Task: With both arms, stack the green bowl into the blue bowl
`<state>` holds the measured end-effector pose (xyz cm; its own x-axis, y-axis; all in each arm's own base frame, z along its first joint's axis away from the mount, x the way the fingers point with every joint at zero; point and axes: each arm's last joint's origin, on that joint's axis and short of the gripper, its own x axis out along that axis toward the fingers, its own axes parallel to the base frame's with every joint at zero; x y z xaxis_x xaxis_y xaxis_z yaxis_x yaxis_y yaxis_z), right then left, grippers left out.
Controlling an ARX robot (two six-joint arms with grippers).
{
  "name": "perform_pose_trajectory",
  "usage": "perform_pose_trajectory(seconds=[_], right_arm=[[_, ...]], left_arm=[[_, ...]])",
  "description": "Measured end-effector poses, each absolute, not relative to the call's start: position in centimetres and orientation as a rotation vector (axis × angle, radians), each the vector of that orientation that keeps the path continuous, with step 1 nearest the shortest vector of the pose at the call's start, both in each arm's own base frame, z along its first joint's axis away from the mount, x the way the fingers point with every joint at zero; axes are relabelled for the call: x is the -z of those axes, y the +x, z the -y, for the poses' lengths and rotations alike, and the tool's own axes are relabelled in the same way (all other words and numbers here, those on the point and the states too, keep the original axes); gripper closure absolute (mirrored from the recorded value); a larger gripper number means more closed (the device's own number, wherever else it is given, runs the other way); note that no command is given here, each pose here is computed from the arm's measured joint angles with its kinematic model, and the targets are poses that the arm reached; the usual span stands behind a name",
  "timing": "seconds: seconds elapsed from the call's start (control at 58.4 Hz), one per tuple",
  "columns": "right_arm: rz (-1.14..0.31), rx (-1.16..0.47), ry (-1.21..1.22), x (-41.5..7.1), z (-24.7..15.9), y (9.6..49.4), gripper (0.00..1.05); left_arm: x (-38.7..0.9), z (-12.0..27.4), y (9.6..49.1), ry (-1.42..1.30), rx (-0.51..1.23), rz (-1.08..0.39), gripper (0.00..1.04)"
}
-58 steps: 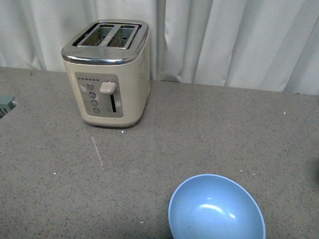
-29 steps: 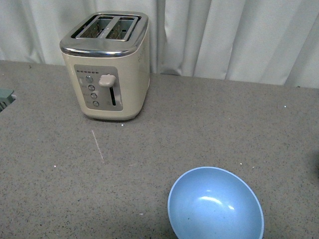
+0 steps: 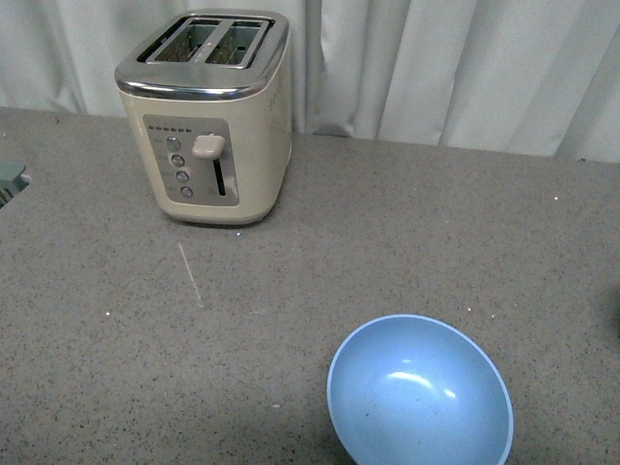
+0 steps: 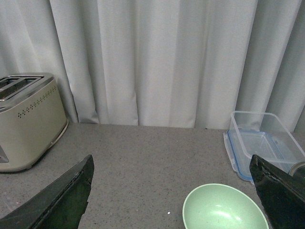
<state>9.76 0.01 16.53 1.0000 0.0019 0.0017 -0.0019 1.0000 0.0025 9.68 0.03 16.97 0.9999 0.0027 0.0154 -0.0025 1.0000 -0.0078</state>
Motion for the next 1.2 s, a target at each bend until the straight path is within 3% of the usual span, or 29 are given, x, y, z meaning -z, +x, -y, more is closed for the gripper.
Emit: perform_pose_trajectory(seconds=[0.205, 0.308, 1.198], right_arm=[[0.002, -0.002, 0.002, -16.53, -0.01, 9.76, 0.09], [0.002, -0.002, 0.002, -16.53, -0.02, 9.76, 0.09], [0.002, -0.002, 0.002, -16.53, -0.01, 9.76, 0.09]], left_arm=[[-16.97, -0.03, 9.68, -0.008, -0.003, 0.015, 0.32], [-16.96, -0.03, 9.68, -0.007, -0.003, 0.015, 0.05], [-16.97, -0.03, 9.68, -0.005, -0.003, 0.015, 0.06]])
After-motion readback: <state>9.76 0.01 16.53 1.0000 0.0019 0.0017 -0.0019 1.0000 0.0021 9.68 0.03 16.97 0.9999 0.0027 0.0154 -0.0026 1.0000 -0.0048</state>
